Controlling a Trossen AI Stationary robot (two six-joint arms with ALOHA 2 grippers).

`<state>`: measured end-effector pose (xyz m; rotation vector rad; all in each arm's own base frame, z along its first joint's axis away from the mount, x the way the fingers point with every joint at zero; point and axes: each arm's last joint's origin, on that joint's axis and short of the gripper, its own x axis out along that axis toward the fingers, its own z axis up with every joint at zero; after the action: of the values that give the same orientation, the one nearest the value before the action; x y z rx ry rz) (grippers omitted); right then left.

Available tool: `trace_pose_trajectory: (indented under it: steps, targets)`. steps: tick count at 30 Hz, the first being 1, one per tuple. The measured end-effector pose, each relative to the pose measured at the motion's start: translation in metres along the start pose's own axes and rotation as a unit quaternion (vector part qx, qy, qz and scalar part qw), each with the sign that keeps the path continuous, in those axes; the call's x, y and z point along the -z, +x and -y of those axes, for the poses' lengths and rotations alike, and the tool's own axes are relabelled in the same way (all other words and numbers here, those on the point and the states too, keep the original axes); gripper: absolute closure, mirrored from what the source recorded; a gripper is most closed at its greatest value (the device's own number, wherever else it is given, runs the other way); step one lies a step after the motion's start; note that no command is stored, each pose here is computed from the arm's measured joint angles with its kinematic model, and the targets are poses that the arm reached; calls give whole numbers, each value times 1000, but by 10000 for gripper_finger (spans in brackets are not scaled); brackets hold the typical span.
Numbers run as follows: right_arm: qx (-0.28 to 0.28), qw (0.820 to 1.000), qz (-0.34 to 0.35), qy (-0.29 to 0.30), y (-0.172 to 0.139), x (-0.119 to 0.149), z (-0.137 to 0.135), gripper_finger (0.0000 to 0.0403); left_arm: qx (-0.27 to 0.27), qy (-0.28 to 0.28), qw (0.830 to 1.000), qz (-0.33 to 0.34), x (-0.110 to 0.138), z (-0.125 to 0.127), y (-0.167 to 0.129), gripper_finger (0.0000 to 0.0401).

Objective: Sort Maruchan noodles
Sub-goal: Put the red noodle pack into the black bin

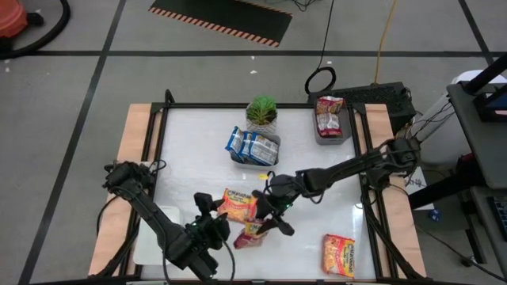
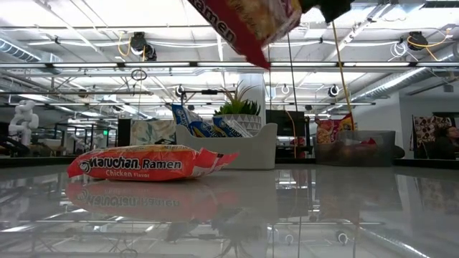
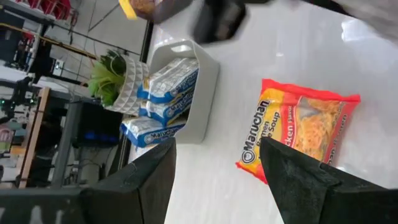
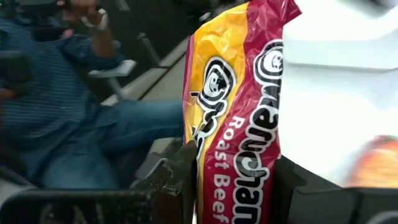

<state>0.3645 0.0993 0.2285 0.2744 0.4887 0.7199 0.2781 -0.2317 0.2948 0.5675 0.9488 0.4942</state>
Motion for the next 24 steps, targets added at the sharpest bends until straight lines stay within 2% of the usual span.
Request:
trace_pose_trajectory:
  steps: [6,10,13,18,24]
  targets:
    - [114,992,8,-47,-45,-23,-18,296,15,-24,999,21,-1,11,4,164]
    - [237,970,4,-61,-81,-28,-35,295,43,-18,997,61,-10,24,7,164]
    - [286,955,13,-74,-109,-24,-46,295,59,-1,995,81,-12,34,10,164]
    - [317,943,60,-76,-155,-4,-57,294,63,9,995,75,-8,40,21,164]
    - [360,916,144,-98,-198,47,-53,294,60,-18,996,69,-13,36,34,164]
